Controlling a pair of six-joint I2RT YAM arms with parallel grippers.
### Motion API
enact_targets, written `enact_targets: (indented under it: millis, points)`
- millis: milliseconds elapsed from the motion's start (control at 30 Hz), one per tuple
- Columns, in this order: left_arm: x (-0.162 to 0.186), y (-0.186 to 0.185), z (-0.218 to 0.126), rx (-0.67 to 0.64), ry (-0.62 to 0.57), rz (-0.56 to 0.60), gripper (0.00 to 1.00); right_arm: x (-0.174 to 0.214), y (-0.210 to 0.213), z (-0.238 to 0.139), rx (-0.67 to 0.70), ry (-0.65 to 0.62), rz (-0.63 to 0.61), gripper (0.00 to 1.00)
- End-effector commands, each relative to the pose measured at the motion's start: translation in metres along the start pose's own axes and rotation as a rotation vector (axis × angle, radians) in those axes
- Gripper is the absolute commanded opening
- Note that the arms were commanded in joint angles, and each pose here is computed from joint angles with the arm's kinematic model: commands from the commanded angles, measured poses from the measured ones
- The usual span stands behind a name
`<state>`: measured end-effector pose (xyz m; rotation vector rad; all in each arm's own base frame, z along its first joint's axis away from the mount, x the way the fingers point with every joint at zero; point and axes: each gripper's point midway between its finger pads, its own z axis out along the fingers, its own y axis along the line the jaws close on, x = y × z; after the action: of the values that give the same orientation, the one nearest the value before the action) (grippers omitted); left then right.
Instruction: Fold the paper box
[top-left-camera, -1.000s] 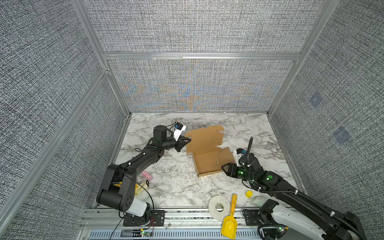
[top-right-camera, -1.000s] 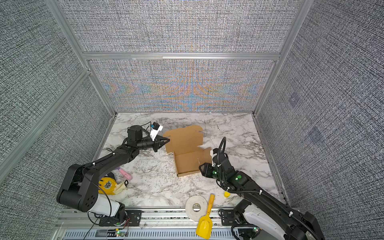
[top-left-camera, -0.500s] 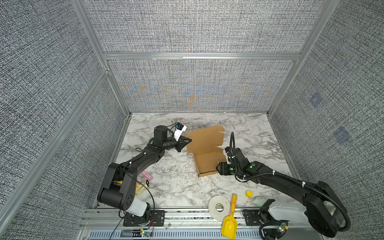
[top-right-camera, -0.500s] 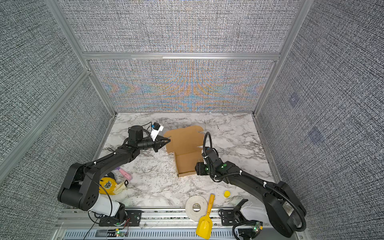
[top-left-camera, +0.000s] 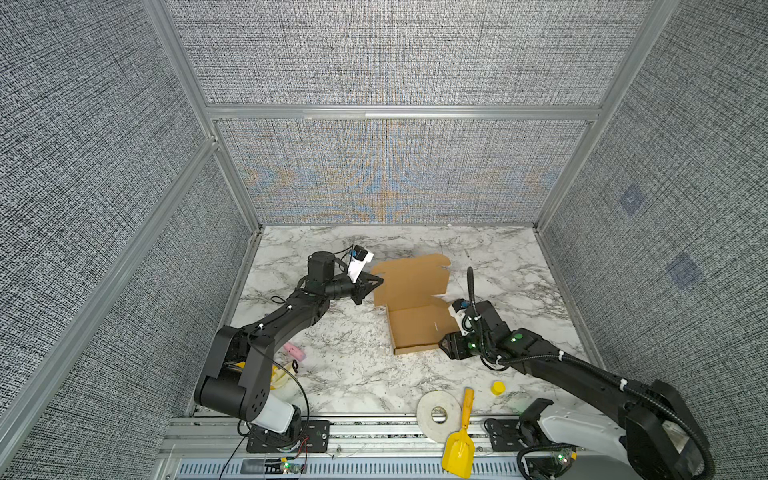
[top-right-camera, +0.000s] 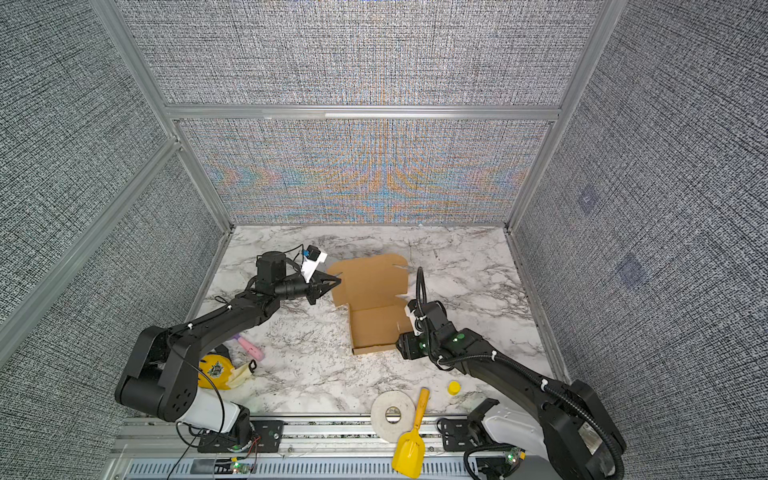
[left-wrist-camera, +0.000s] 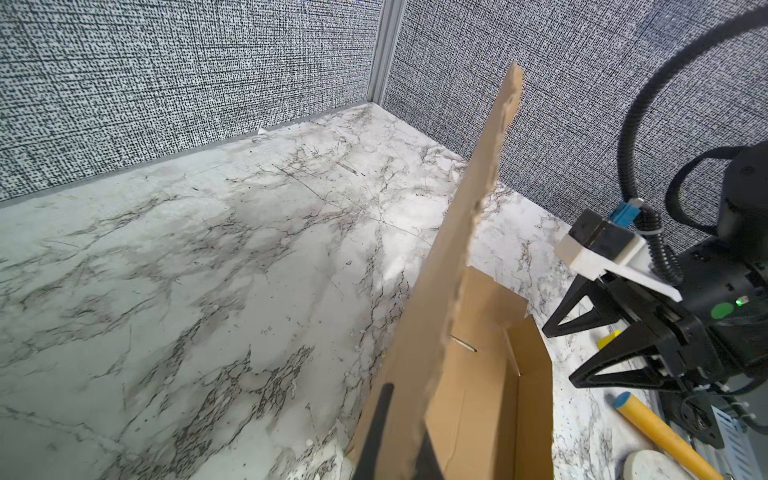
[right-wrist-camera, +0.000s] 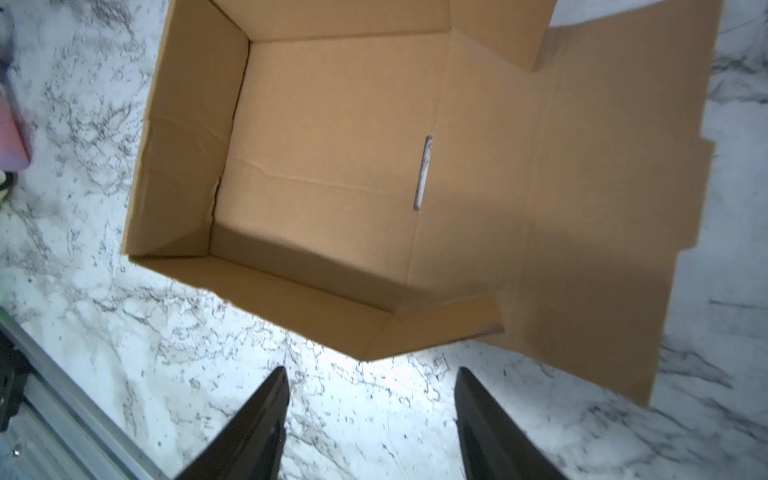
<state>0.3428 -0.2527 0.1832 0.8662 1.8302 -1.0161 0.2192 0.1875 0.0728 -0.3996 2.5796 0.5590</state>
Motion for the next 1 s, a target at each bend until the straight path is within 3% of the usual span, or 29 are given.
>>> enact_targets:
  millis: [0,267,667,967]
  points:
    - [0.002,-0.001,0.000,0.002,0.009,-0.005,0.00,0.007,0.008,-0.003,-0.046,0.047,-0.063,0.64]
    - [0.001,-0.001,0.000,0.002,0.008,-0.001,0.00,0.005,0.014,0.013,-0.078,0.079,-0.091,0.64]
    - [0.002,-0.005,0.001,0.010,0.009,0.017,0.00,-0.022,0.043,0.032,-0.182,0.060,-0.342,0.60]
    - [0.001,-0.006,0.000,0.011,0.009,0.019,0.00,-0.010,0.061,0.046,-0.230,0.168,-0.406,0.57]
